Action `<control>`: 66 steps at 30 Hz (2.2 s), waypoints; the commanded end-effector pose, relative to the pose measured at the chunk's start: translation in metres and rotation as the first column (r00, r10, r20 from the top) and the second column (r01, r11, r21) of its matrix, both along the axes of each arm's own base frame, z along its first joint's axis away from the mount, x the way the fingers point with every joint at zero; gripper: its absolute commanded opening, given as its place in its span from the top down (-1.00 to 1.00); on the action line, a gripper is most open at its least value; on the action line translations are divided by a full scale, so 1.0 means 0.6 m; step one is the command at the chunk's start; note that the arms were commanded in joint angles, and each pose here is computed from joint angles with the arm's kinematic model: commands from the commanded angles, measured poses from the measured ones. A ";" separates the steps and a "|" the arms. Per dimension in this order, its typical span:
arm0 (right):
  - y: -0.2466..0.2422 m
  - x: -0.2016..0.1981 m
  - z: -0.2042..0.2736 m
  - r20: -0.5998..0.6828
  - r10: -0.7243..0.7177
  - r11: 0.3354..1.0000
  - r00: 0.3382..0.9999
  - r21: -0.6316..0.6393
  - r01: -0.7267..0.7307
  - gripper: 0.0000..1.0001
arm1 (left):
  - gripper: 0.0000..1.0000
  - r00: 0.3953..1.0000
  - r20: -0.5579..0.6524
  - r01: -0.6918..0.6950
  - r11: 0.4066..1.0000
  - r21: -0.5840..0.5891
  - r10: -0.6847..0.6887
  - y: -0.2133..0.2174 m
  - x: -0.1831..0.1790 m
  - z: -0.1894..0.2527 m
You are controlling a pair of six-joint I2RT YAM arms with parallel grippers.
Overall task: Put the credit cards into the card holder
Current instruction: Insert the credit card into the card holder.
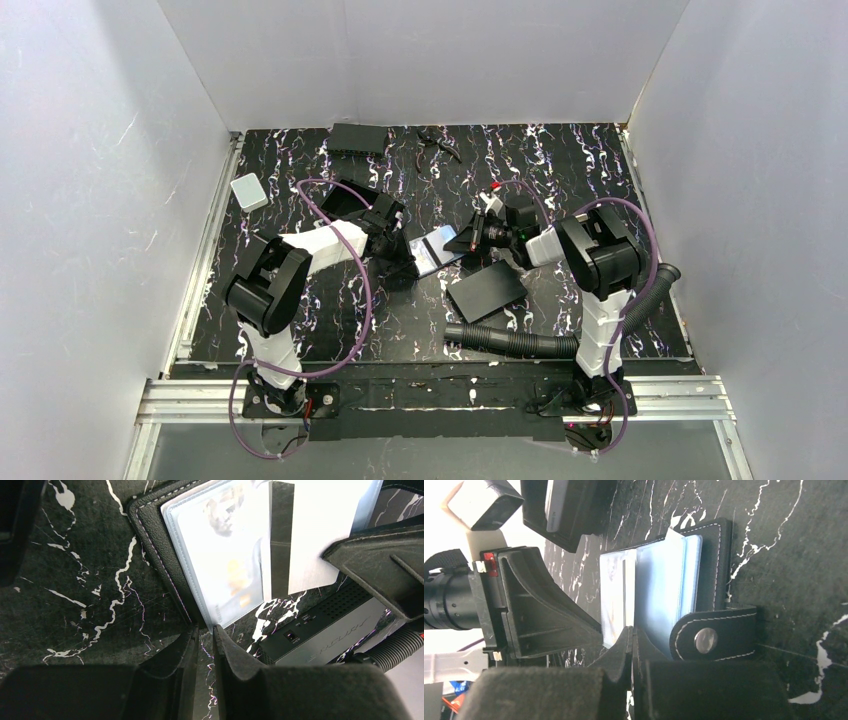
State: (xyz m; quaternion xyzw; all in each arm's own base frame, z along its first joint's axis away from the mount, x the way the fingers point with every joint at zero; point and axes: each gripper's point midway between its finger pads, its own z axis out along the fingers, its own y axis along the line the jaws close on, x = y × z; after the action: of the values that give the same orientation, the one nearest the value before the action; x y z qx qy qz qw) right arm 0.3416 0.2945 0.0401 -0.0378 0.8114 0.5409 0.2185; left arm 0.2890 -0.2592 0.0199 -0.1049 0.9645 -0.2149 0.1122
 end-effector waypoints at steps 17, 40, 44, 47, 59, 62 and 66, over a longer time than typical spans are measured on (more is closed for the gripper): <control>-0.004 0.032 0.011 0.134 0.013 0.994 0.991 -0.105 0.001 0.97 | 0.69 0.999 -0.051 0.022 0.994 0.103 -0.017 0.024 -0.016 -0.045; -0.003 0.012 0.010 0.082 0.000 0.998 0.997 -0.056 0.004 0.97 | 0.70 0.999 -0.047 0.027 0.994 0.103 -0.022 0.022 -0.013 -0.042; 0.000 0.006 0.016 0.053 -0.012 1.000 0.998 -0.011 0.013 0.97 | 0.70 0.999 -0.046 0.026 0.994 0.104 -0.021 0.022 -0.011 -0.041; 0.000 0.005 0.017 0.044 -0.020 1.000 0.999 -0.004 0.020 0.97 | 0.70 0.999 -0.044 0.028 0.994 0.104 -0.023 0.021 -0.010 -0.040; 0.003 0.004 0.013 -0.018 -0.040 0.999 0.999 0.025 0.041 0.97 | 0.70 0.999 -0.044 0.027 0.994 0.104 -0.022 0.021 -0.009 -0.039; 0.003 0.004 0.008 -0.024 -0.037 0.999 0.999 0.016 0.037 0.97 | 0.70 0.999 -0.046 0.027 0.994 0.105 -0.022 0.022 -0.010 -0.040; 0.001 -0.004 0.003 -0.047 -0.040 0.999 0.998 0.011 0.040 0.97 | 0.70 0.999 -0.046 0.026 0.994 0.108 -0.021 0.022 -0.010 -0.041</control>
State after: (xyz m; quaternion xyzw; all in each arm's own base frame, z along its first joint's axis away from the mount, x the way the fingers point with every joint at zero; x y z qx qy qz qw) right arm 0.3431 0.2927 0.0441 -0.0026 0.8141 0.5395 0.2146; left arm 0.2890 -0.2589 0.0191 -0.0946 0.9680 -0.2073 0.1049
